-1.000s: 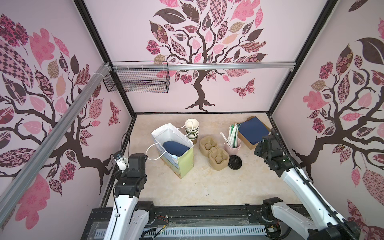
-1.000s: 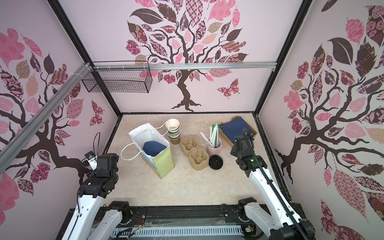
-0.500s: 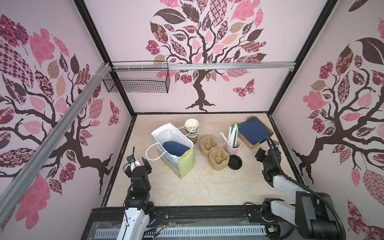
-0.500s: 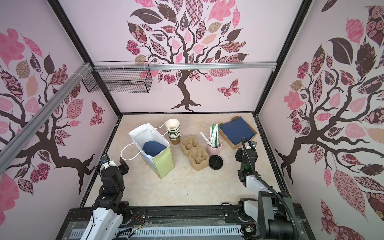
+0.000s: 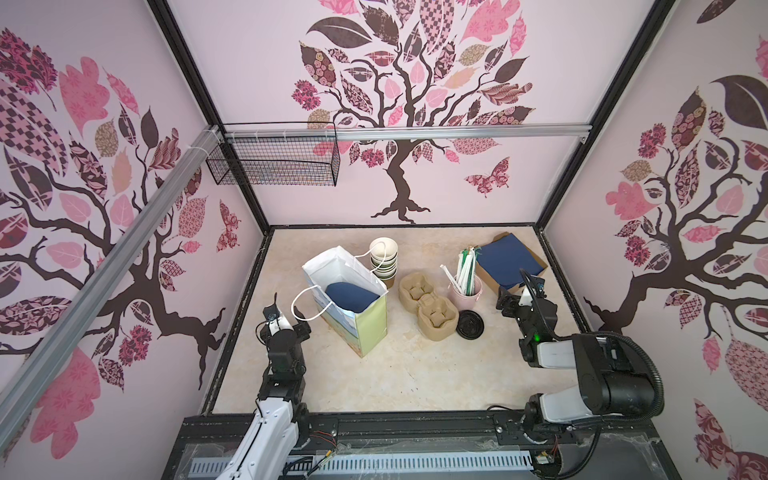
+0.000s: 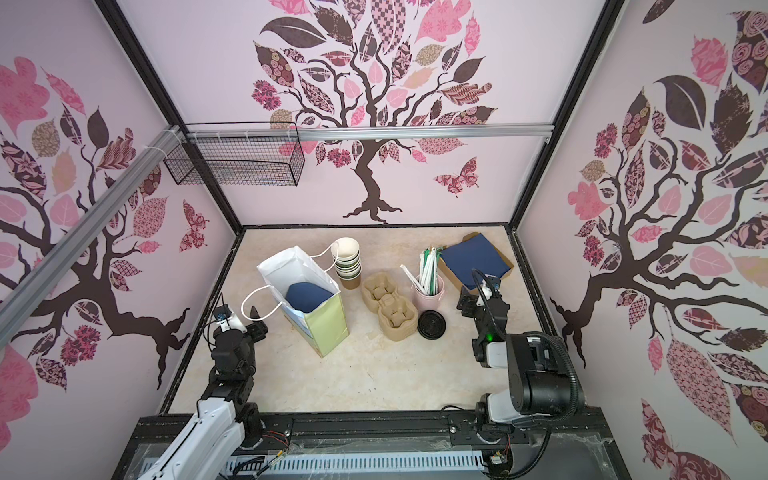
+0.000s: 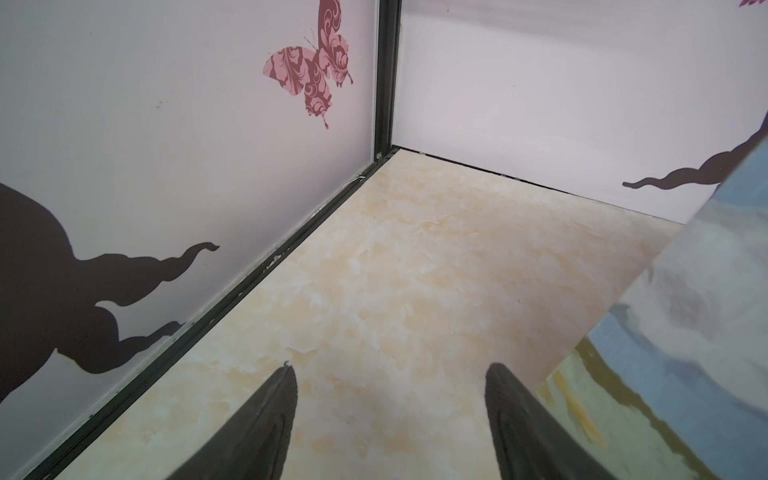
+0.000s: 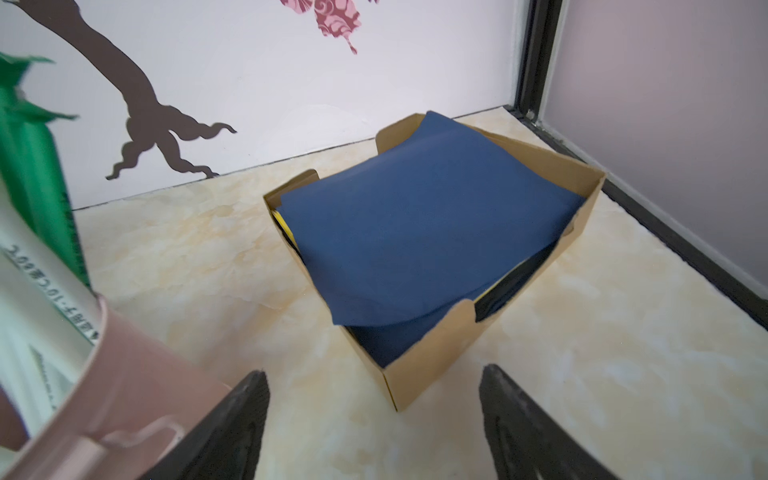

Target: Pack the takeout coffee

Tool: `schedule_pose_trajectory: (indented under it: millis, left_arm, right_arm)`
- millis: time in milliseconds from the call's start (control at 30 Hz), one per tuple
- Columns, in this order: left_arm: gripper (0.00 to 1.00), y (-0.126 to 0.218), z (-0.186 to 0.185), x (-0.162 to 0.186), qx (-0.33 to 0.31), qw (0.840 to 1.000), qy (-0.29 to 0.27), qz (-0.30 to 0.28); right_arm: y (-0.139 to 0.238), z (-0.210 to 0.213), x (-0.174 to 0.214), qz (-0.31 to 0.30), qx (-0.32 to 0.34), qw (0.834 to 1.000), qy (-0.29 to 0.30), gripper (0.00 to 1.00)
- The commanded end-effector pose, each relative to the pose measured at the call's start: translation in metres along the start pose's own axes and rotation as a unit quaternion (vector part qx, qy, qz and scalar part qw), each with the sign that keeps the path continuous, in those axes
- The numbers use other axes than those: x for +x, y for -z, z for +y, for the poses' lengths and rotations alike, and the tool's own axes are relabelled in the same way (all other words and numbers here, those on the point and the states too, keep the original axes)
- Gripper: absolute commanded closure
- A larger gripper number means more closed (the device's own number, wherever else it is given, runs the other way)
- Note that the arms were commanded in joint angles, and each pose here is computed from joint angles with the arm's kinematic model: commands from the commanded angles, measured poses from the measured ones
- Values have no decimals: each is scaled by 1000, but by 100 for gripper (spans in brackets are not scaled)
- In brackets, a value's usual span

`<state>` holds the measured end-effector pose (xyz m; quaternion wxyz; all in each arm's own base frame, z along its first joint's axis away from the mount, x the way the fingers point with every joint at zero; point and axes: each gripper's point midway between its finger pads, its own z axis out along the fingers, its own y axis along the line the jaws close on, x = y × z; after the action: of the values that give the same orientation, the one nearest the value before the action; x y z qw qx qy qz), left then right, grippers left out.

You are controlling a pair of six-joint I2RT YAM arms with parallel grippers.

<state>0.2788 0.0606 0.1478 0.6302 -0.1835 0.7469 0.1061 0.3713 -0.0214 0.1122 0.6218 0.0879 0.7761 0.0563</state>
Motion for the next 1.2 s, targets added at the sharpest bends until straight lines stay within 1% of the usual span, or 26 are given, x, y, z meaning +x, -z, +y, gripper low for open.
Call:
schedule_pose_trajectory:
  millis: [0,33,67,100,200,500,633,900,1033,1100,1167]
  left_arm:
    - [25,-3,-5,-3,15,1000,13,-24]
    - [25,-5,-7,-3,17,999,12,-25]
    - [25,-7,-10,-3,22,999,9,-24]
    - [25,-10,-12,-3,26,999,7,-22]
    - [25,-20,-25,-2,47,999,-8,-15]
    - [25,-53,-58,0,93,993,-65,-6]
    - [25,-64,-60,0,89,994,-57,-12]
    - [25,-85,-67,25,96,993,-63,1]
    - [25,-95,-58,28,71,996,-50,30]
    - [24,-98,-55,27,65,997,-43,30]
    - [24,-99,-56,28,68,996,-44,35]
  right_arm:
    - [-1,8,-9,-28,-10,999,14,10]
    - [-1,9,-6,-34,-6,999,17,10]
    - [-1,10,-7,-48,-11,999,19,1]
    - [-4,11,-6,-46,-13,999,20,0]
    - [-8,11,-1,-21,-7,1000,22,0]
    - [-9,11,-2,-21,8,999,29,0]
    - [-9,11,-1,-20,8,999,29,0]
    - [-10,11,-1,-19,10,999,31,0]
    - [-11,11,-1,-18,13,999,33,0]
    - [-13,11,0,-14,17,999,35,0]
    - [-18,13,3,-4,34,998,50,0]
